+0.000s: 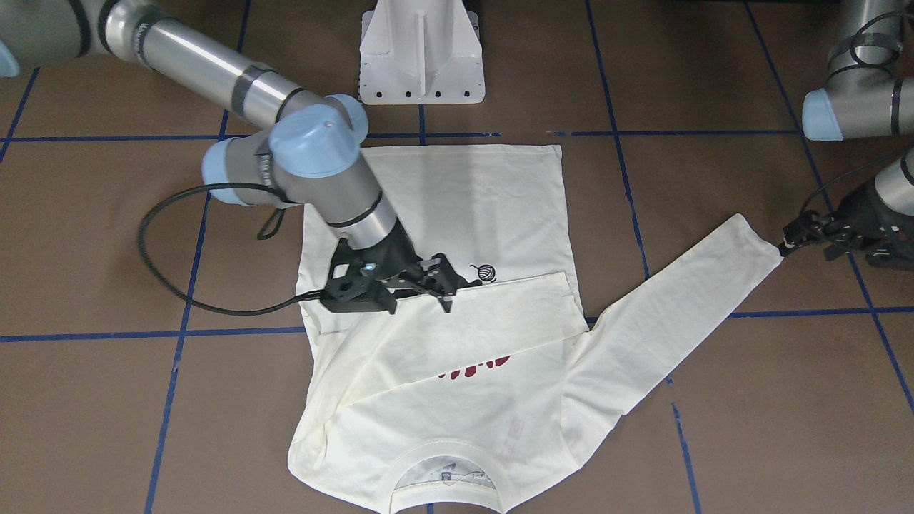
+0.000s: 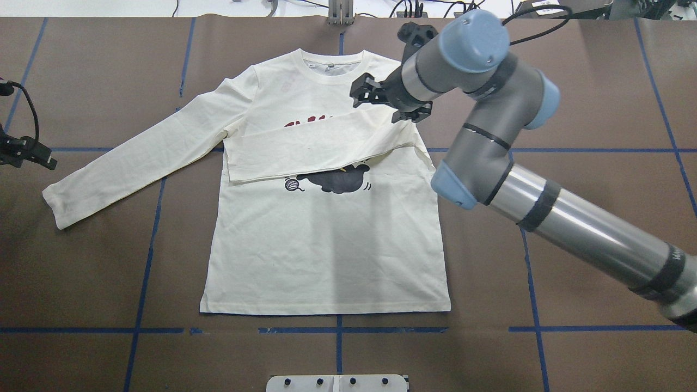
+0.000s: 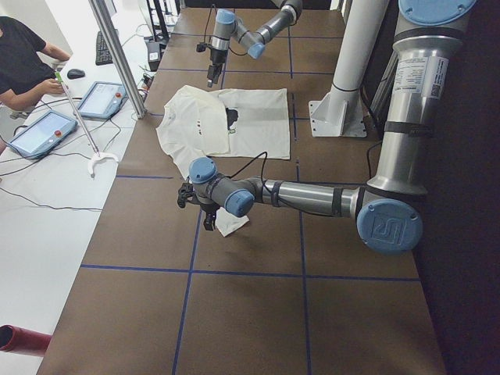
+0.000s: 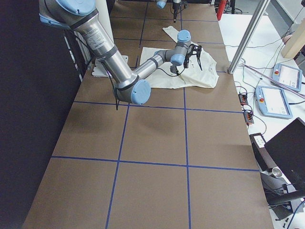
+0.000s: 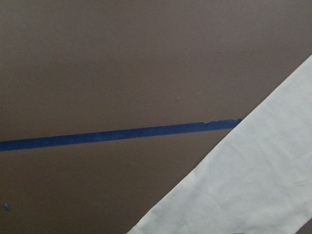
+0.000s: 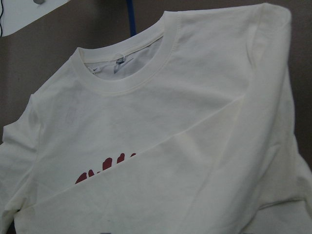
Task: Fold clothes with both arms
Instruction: 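Release the sleeve and raise the right gripper away from the shirt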
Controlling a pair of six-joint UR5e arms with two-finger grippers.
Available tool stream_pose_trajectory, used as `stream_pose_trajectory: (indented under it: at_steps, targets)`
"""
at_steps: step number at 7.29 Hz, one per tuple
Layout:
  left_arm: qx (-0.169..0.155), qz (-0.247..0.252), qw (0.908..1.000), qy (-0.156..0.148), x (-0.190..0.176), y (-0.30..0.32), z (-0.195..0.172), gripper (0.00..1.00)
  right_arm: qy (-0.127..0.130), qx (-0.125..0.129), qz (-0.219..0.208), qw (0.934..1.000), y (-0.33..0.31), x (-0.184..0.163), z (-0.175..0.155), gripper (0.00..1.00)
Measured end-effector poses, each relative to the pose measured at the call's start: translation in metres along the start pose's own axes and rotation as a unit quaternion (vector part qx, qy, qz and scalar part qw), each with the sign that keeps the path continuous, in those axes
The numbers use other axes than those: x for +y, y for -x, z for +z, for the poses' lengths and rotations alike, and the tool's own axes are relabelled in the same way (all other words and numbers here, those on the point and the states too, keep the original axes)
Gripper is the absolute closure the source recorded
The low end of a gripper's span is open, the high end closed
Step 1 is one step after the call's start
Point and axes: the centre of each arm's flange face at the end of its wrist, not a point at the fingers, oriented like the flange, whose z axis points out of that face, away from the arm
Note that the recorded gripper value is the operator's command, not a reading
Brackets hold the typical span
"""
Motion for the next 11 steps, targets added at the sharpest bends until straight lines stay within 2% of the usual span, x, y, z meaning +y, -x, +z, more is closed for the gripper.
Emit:
stream_pose_trajectory:
  at_steps: [2,4,7,8,9,10,11]
  targets:
    - [-0.001,0.0,1.0,0.007,0.008,0.025,0.025,0.38,0.014,-0.009,-0.008,0.9998,-0.052,-0.008,-0.049,0.08]
    - [0.0,0.001,1.0,0.006,0.012,0.04,0.038,0.39,0.016,-0.011,-0.013,0.9997,-0.064,-0.004,-0.06,0.07]
    - [0.006,0.009,0.9999,0.007,0.011,0.031,0.045,0.39,0.016,-0.015,-0.016,0.9996,-0.064,-0.001,-0.068,0.07]
    - [0.007,0.014,0.9998,0.011,0.013,0.026,0.049,0.42,0.016,-0.015,-0.015,0.9996,-0.065,0.0,-0.068,0.07]
    - [0.008,0.018,0.9997,0.014,0.014,0.023,0.052,0.57,0.016,-0.015,-0.015,0.9996,-0.065,0.0,-0.068,0.07]
    - [0.008,0.02,0.9996,0.016,0.015,0.02,0.054,1.0,0.016,-0.015,-0.015,0.9997,-0.065,0.0,-0.068,0.07]
    - [0.009,0.021,0.9996,0.016,0.015,0.019,0.054,1.0,0.015,-0.015,-0.015,0.9997,-0.066,0.0,-0.068,0.07]
